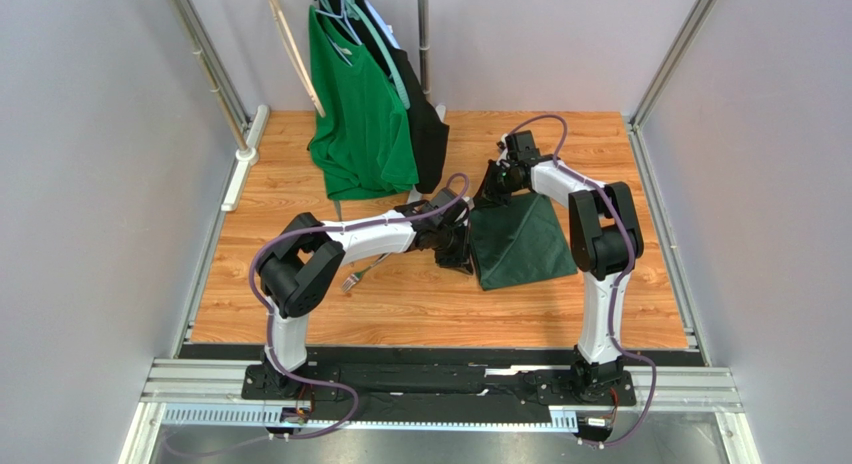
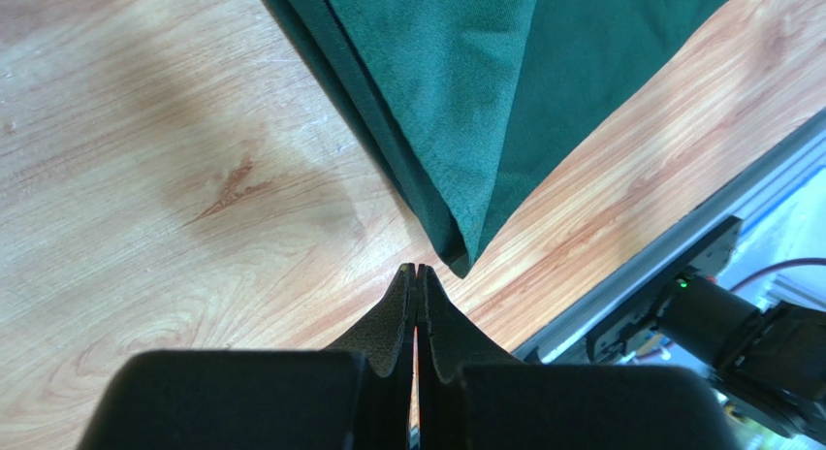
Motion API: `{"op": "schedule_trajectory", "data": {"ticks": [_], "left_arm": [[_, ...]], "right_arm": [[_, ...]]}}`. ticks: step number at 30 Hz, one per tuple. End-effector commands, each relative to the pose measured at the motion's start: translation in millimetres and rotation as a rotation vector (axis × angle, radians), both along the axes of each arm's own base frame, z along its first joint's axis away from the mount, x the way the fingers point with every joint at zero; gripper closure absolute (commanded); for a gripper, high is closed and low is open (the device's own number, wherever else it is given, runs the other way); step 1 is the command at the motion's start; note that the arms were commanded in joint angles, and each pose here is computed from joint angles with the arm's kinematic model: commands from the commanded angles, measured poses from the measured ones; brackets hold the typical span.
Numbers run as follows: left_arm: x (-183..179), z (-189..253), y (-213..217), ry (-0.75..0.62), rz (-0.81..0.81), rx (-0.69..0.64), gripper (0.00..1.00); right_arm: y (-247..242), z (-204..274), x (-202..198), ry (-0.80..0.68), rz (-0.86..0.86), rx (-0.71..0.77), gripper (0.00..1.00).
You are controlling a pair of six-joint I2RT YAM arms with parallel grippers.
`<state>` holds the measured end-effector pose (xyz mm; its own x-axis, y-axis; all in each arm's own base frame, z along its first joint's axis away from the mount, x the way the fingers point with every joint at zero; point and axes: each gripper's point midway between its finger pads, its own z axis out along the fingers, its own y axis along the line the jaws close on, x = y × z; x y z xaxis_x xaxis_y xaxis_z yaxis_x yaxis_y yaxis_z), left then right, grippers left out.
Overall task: Fold the napkin into a case and place the utensils inside
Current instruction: Fold the upper triangle-folded napkin at the center of the board.
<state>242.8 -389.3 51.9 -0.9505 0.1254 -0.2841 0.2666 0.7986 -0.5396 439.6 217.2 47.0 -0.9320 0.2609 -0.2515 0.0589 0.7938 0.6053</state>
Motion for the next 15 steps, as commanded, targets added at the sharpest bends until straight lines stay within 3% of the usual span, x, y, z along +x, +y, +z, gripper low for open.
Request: {"op": "schedule_trajectory", "data": {"ticks": [1, 8, 15], "left_arm": [[3, 9, -9, 0.062, 0.018, -0.077, 1.00], [1, 19, -27, 0.072, -0.003, -0.207, 1.00], [-6, 8, -33, 0.137, 0.001, -0.225, 1.00]], "right_arm": [[-1, 35, 7, -0.074, -0.021, 0.041, 1.00], [-8, 49, 0, -0.099, -0.040, 0.037, 1.00], [-14, 51, -7, -0.096, -0.050, 0.034, 1.00]]}}
